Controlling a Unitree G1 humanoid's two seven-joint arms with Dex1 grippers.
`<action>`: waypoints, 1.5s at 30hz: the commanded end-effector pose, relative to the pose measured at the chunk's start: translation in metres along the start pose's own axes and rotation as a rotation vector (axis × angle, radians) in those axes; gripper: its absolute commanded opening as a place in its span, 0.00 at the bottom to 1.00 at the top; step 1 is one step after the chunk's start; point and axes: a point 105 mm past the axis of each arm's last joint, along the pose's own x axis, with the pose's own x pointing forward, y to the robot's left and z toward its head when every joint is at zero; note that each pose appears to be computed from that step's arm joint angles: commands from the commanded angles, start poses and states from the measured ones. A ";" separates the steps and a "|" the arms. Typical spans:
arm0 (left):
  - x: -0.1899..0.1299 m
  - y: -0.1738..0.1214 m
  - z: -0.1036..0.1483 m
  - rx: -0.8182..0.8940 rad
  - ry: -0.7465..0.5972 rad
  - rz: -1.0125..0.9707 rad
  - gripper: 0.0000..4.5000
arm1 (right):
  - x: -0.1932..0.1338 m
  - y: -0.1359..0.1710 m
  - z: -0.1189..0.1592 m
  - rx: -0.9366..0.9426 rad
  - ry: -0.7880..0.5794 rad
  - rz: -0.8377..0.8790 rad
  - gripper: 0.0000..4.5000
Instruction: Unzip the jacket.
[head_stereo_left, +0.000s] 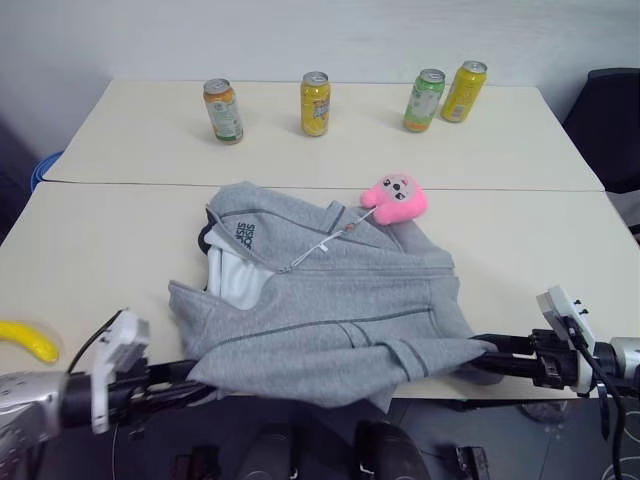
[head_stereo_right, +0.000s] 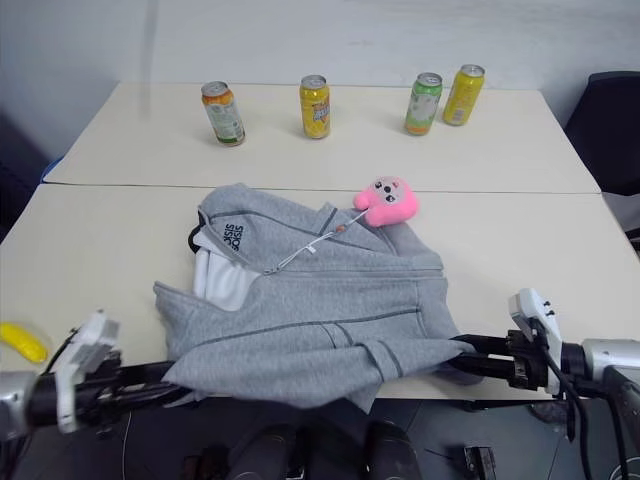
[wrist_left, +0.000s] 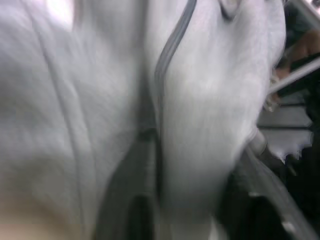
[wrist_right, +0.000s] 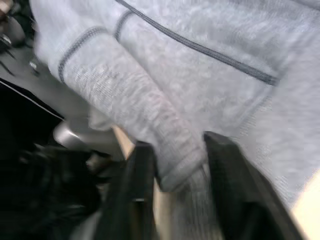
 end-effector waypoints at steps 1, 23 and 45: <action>-0.026 0.005 0.001 0.007 0.059 0.023 0.66 | -0.006 0.016 0.031 0.077 -0.120 0.070 0.64; 0.057 0.082 0.159 0.706 -0.205 0.076 1.00 | 0.124 -0.131 0.191 -0.145 -0.343 -0.478 1.00; 0.103 0.106 0.071 0.482 -0.108 0.098 1.00 | 0.027 -0.137 0.217 -0.805 -0.446 -0.868 0.01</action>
